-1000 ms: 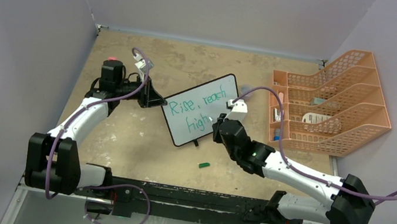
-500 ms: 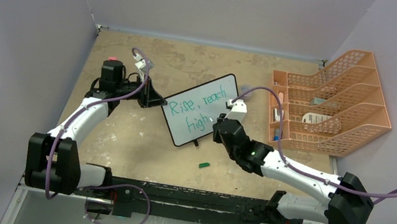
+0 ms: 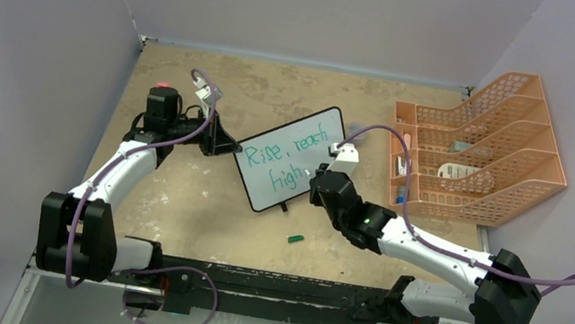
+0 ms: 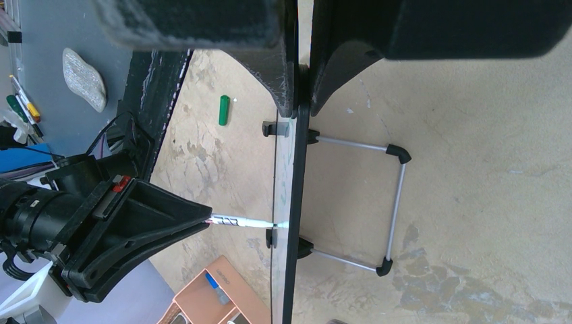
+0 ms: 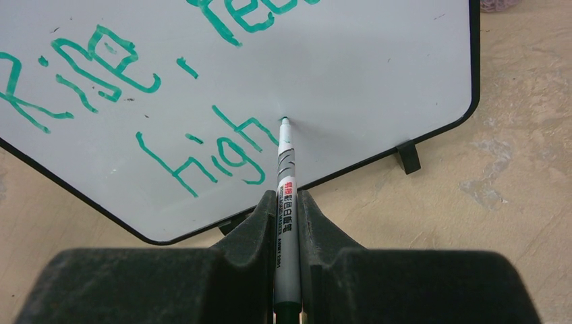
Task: Write a sentence on the whiteboard
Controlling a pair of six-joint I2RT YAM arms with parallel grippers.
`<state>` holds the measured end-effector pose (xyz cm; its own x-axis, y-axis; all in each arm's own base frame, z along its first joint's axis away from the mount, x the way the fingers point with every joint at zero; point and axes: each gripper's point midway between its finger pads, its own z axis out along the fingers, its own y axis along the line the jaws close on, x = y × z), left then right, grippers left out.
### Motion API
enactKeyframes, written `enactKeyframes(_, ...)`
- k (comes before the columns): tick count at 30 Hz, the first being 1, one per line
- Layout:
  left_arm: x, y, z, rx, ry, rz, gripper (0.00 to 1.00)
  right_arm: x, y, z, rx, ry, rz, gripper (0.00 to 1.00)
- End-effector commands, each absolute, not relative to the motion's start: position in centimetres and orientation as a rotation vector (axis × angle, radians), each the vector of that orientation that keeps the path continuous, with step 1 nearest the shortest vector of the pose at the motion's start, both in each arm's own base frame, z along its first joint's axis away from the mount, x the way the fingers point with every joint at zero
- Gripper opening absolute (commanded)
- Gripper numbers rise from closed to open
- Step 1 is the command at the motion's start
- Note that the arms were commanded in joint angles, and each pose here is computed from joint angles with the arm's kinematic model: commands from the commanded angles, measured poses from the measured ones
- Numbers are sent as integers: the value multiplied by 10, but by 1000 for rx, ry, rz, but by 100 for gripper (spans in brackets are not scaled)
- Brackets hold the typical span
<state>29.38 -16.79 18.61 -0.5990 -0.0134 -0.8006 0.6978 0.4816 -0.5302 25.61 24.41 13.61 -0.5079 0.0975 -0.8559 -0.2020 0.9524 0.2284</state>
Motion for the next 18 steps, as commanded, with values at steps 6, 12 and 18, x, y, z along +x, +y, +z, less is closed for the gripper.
enactKeyframes(6, 299, -168, 186, 600, 1948, -1124, 0, 266, 237, 141, -16, 2042, 334, 0)
enactKeyframes(12, 299, -168, 187, 601, 1946, -1126, 0, 269, 234, 146, 3, 2025, 324, 0)
enactKeyframes(18, 298, -169, 187, 603, 1945, -1129, 0, 272, 236, 154, 5, 2000, 335, 0)
